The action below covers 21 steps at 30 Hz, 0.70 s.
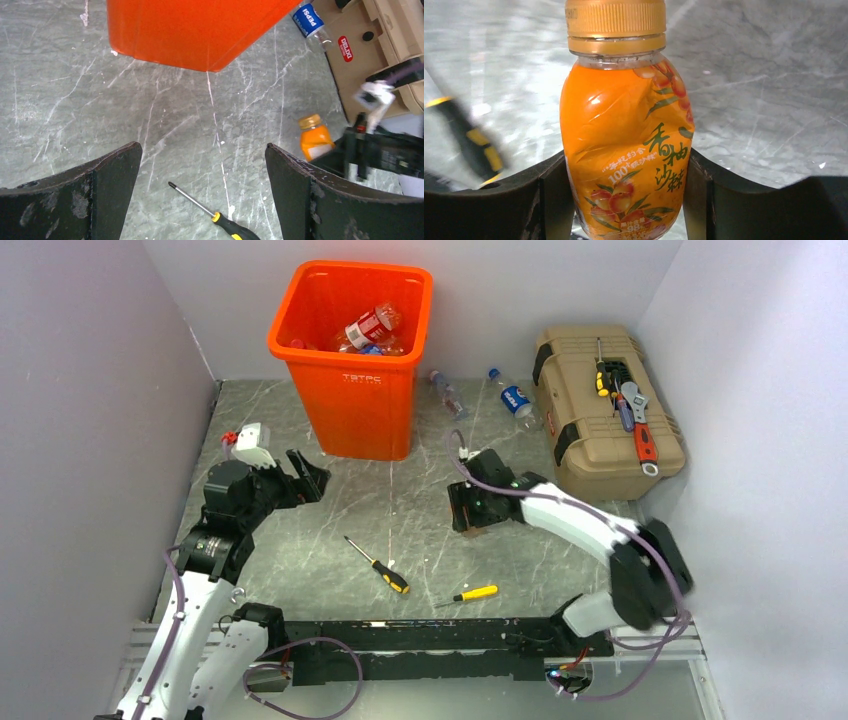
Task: Put the plastic bottles in the bin
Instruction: Pick up the plastic bottle at the center of the board.
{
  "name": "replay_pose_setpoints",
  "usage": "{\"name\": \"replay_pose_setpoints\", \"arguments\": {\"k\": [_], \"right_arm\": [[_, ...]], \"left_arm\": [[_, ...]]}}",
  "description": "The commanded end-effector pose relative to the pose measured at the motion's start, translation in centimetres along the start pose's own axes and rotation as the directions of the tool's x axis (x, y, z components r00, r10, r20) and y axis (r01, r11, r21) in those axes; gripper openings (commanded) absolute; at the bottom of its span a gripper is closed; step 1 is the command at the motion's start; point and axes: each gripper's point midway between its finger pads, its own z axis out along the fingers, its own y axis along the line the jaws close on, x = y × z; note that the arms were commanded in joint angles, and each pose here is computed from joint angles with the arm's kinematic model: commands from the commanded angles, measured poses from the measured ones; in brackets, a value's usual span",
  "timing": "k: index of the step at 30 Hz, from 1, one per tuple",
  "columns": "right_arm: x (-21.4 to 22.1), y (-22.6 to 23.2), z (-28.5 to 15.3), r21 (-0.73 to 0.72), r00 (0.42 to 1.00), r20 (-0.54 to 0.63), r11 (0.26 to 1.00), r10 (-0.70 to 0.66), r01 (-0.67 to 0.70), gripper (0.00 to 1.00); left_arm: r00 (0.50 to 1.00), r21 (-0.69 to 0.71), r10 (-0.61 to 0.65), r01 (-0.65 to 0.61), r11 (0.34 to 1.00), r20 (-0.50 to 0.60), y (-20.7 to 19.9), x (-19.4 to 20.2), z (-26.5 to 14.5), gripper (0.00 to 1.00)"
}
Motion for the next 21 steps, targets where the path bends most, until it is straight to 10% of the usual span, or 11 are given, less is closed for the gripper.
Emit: {"name": "replay_pose_setpoints", "arguments": {"k": [1, 6, 11, 21], "right_arm": [[-5.6, 6.3, -7.9, -0.264, 0.893, 0.448, 0.948, -0.042, 0.177, 0.48], [-5.1, 12.0, -17.0, -0.368, 0.567, 0.823, 0.781, 0.021, 0.504, 0.45], [-3.0, 14.2, -22.0, -0.342, 0.32, 0.933, 0.674, 0.163, 0.655, 0.42], [-2.5, 16.7, -24.8, -0.288, 0.177, 0.956, 0.652, 0.233, 0.701, 0.42]], "left_arm": [[0.995, 0.133, 0.029, -0.042, 0.99, 0.1, -2.8, -2.5, -0.6, 0.99], [0.989, 0.451, -0.043, -0.025, 0.892, 0.139, -8.5, -3.1, -2.0, 0.99], [0.977, 0.714, -0.152, 0.0, 0.7, 0.149, -14.2, -6.1, -5.6, 0.99], [0.953, 0.869, 0.279, -0.239, 0.433, 0.123, -23.5, -1.3, -7.2, 0.99]]}}
